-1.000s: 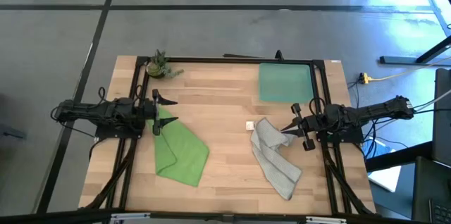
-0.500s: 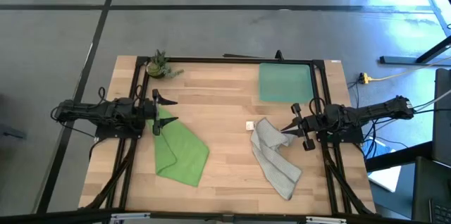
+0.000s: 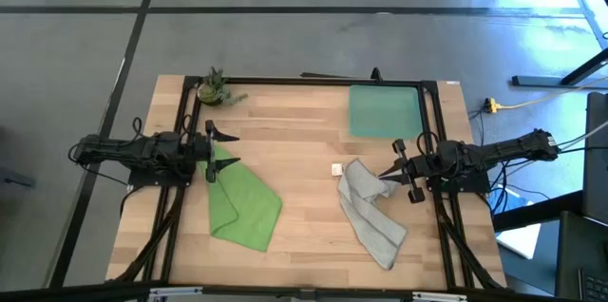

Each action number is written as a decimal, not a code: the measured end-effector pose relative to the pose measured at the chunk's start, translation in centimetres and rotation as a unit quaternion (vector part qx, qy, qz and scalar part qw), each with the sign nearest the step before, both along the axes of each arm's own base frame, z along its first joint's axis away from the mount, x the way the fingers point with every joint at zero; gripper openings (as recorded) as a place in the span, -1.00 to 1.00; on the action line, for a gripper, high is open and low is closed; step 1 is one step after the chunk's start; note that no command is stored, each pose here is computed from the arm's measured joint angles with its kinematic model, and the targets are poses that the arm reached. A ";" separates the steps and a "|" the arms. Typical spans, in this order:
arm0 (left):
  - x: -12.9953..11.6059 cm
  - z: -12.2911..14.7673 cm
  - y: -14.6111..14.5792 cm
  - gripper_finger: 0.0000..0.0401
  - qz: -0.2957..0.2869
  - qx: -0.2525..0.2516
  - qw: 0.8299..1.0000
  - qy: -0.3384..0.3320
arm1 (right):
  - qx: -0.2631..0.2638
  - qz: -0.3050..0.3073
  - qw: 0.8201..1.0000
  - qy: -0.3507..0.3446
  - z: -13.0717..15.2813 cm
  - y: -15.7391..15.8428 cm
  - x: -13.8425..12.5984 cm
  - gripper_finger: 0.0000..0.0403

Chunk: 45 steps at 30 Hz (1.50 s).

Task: Roll microfiber towels into tight, uniform cylinder then place into a basket
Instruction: Fold the green microfiber towel

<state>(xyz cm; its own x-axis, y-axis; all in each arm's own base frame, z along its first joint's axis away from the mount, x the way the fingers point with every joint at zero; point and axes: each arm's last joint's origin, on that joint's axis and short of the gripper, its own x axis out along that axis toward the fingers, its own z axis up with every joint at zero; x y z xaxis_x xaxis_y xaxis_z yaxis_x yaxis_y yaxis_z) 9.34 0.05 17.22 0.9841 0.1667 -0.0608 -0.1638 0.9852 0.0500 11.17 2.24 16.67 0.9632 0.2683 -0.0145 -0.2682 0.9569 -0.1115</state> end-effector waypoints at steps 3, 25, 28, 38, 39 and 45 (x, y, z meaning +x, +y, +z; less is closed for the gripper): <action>0.0 0.0 0.0 0.44 0.001 -0.017 1.000 -0.004 | 0.000 0.000 1.000 0.000 0.0 0.0 0.0 -0.86; -0.1 0.7 0.4 0.33 0.067 -0.102 0.991 -0.060 | 0.002 0.000 1.000 0.001 0.0 0.0 0.0 -0.86; -0.1 0.8 0.3 0.17 0.058 -0.104 0.991 -0.064 | 0.002 0.000 1.000 0.001 0.0 0.0 0.0 -0.86; 0.1 4.5 -0.3 -0.19 -0.038 -0.143 0.987 -0.062 | 0.002 0.000 1.000 0.001 0.0 0.0 0.0 -0.86; 0.2 5.0 -0.5 -0.20 -0.050 -0.143 0.987 -0.059 | 0.002 0.000 1.000 0.000 0.0 0.0 0.0 -0.86; 1.6 6.4 -1.5 -0.20 -0.089 -0.147 0.985 -0.002 | 0.003 0.005 1.000 -0.025 0.5 0.0 0.0 -0.86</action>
<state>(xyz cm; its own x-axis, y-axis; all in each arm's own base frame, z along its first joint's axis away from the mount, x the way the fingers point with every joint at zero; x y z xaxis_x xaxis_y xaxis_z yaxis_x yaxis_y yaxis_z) 10.91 -1.41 23.62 0.9964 -0.0336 -0.0774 0.0138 0.9700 -0.2427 11.16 2.27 17.16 0.9600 0.2778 0.0351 -0.2720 0.9550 -0.1183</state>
